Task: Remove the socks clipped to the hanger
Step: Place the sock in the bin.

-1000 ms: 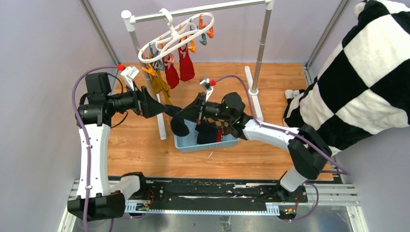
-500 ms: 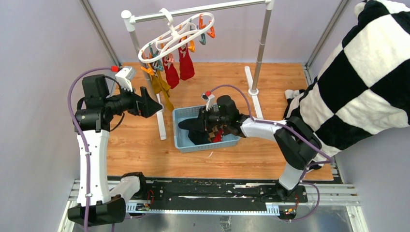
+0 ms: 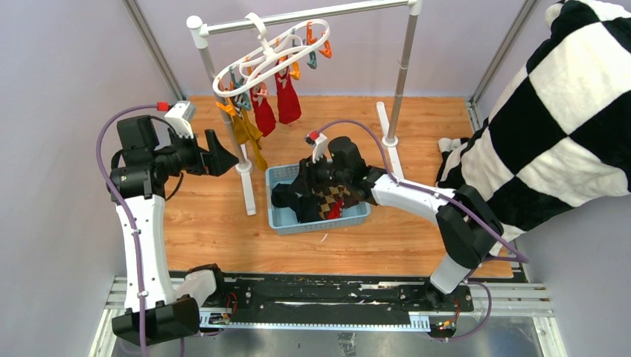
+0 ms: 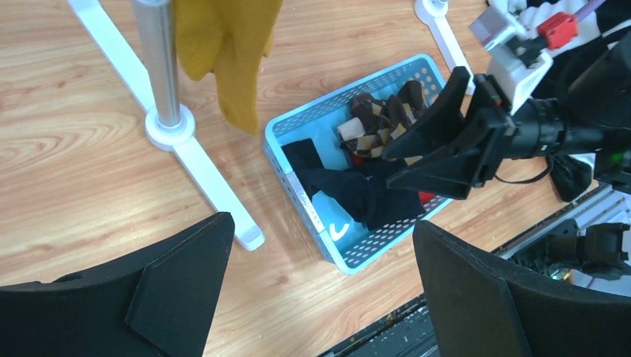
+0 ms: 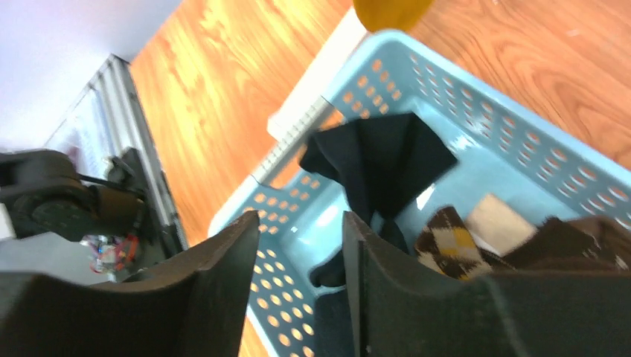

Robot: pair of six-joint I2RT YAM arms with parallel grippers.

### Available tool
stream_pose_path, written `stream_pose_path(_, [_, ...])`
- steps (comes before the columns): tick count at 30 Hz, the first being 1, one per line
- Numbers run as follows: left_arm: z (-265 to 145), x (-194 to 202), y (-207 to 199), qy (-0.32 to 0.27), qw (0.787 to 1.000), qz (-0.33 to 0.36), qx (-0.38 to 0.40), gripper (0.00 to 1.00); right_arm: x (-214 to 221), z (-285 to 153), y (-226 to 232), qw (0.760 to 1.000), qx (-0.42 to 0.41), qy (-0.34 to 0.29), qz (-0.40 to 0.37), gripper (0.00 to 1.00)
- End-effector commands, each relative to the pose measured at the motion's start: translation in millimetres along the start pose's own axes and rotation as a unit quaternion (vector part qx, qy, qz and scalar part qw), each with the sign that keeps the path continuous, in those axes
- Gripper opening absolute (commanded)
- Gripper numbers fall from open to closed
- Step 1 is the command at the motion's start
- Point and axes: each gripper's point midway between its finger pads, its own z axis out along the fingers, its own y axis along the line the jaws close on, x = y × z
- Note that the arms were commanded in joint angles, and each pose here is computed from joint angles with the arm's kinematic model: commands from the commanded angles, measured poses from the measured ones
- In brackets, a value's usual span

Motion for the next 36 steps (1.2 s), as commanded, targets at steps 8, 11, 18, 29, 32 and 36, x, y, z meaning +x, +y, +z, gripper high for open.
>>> stream_pose_path(8, [-14.0, -10.4, 12.0, -0.015, 0.999, 0.001, -0.028, 1.00, 49.0, 45.8, -15.2, 0.994, -0.043, 0.033, 0.097, 0.39])
stream_pose_path(11, [-16.9, -11.4, 21.2, -0.013, 0.999, 0.003, -0.047, 1.00, 55.2, 45.2, -34.4, 0.997, 0.022, 0.032, 0.062, 0.43])
stream_pose_path(18, [-17.8, -10.2, 45.4, -0.008, 0.996, -0.021, -0.083, 1.00, -47.2, 10.3, 6.4, 0.977, 0.089, -0.124, -0.152, 0.92])
stream_pose_path(29, [-29.7, -6.3, 66.7, 0.008, 0.989, -0.029, -0.143, 1.00, -156.7, 65.6, 24.7, 0.948, 0.079, -0.210, -0.227, 0.94])
stream_pose_path(32, [-30.9, -6.4, 67.3, 0.007, 0.989, -0.030, -0.145, 1.00, -167.1, 81.3, 21.8, 0.940, 0.080, -0.209, -0.258, 0.84])
stream_pose_path(36, [-30.8, -5.7, 64.0, 0.006, 0.990, -0.035, -0.138, 1.00, -181.1, 100.2, 17.6, 0.933, 0.085, -0.215, -0.274, 0.74])
